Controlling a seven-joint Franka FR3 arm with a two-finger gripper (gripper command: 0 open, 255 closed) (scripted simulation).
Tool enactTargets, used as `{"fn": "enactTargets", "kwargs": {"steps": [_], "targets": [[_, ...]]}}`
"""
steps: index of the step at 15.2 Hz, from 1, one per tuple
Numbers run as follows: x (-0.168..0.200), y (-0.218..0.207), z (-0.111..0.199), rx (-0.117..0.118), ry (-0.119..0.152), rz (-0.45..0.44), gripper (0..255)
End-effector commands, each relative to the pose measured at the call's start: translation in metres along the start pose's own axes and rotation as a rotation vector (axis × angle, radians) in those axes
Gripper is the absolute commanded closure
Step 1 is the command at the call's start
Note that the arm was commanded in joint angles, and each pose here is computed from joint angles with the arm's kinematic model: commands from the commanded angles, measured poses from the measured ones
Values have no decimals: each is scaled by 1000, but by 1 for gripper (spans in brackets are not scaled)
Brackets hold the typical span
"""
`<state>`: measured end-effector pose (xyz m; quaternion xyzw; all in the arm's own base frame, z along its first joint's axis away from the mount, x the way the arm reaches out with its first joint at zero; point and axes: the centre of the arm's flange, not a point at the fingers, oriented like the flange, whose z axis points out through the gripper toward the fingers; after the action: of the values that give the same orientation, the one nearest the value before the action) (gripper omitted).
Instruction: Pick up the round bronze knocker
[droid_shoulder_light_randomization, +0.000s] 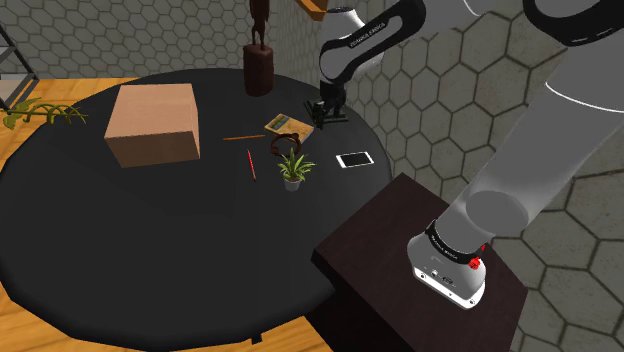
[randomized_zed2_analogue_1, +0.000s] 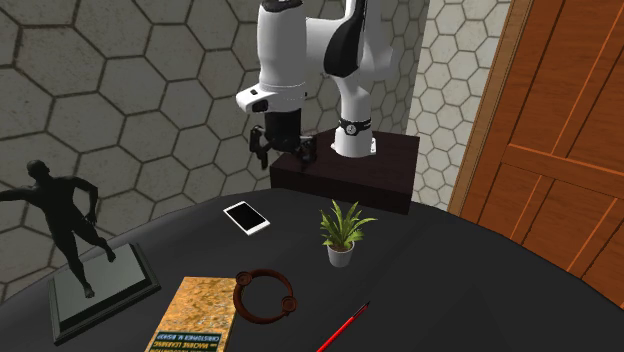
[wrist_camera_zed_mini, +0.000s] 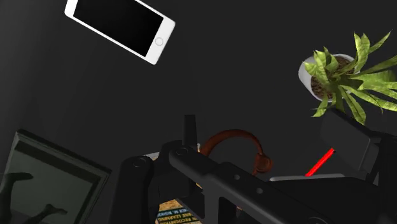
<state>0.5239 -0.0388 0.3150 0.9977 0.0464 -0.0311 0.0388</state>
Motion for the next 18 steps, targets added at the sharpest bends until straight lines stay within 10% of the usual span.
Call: {"fn": "enactTargets", "kwargs": {"steps": [1, 18], "targets": [[22, 2, 18, -7, 7, -3, 0], [192, 17, 150, -64, 64, -32, 0]]}}
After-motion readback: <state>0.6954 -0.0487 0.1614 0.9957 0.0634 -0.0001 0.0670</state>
